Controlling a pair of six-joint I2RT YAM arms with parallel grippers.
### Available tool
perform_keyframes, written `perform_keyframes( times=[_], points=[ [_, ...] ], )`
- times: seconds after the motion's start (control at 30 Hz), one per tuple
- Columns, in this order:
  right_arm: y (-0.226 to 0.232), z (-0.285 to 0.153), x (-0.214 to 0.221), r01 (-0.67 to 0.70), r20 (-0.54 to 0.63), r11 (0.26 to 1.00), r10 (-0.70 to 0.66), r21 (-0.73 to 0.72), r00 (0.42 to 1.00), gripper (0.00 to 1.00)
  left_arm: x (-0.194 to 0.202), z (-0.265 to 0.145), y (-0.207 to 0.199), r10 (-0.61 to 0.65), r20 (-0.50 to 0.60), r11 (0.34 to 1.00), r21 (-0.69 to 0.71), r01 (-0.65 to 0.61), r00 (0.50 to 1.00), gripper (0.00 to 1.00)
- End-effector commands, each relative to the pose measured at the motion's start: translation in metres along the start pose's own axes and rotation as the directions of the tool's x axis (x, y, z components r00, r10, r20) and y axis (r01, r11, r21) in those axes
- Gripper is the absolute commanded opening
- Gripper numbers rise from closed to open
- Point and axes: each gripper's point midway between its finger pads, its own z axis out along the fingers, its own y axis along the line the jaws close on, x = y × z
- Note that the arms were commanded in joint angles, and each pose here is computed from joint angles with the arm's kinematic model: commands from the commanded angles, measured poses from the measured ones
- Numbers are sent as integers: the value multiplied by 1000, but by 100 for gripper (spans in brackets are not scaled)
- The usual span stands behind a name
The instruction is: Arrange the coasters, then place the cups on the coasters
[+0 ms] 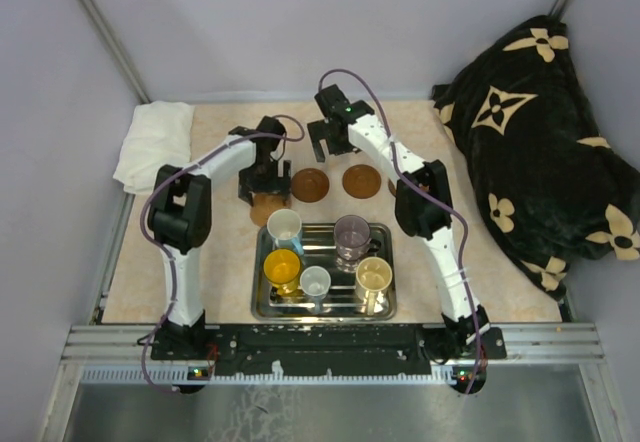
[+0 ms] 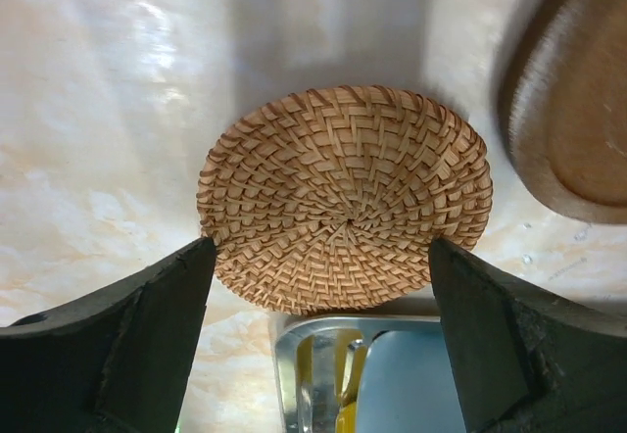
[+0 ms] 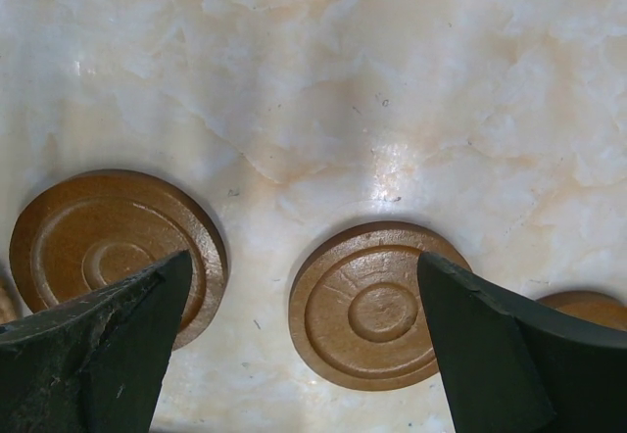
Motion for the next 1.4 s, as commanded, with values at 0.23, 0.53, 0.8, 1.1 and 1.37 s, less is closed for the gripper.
perform_keyframes(
  times=[0.23,0.53,0.8,1.1,1.37],
  points=[
    [-5,-43,-34,-27,112,1000,28,-10,993,99,-23,26,71,-225,29,968,-107,226,974,66],
    [-3,-42,-32,-24,102,999,26,-23,994,99,-56,28,89,-269,102,952,-121,281,958,77],
    [-3,-42,-29,-21,100,1000,23,-22,995,99,-78,29,95,-311,159,942,-80,326,937,82],
    [0,-39,-28,-22,94,999,25,-39,995,99,-88,39,113,-380,168,910,-110,400,910,86],
    [0,-37,-25,-19,83,999,23,-40,996,99,-62,43,161,-503,131,839,-163,519,854,87]
  ],
)
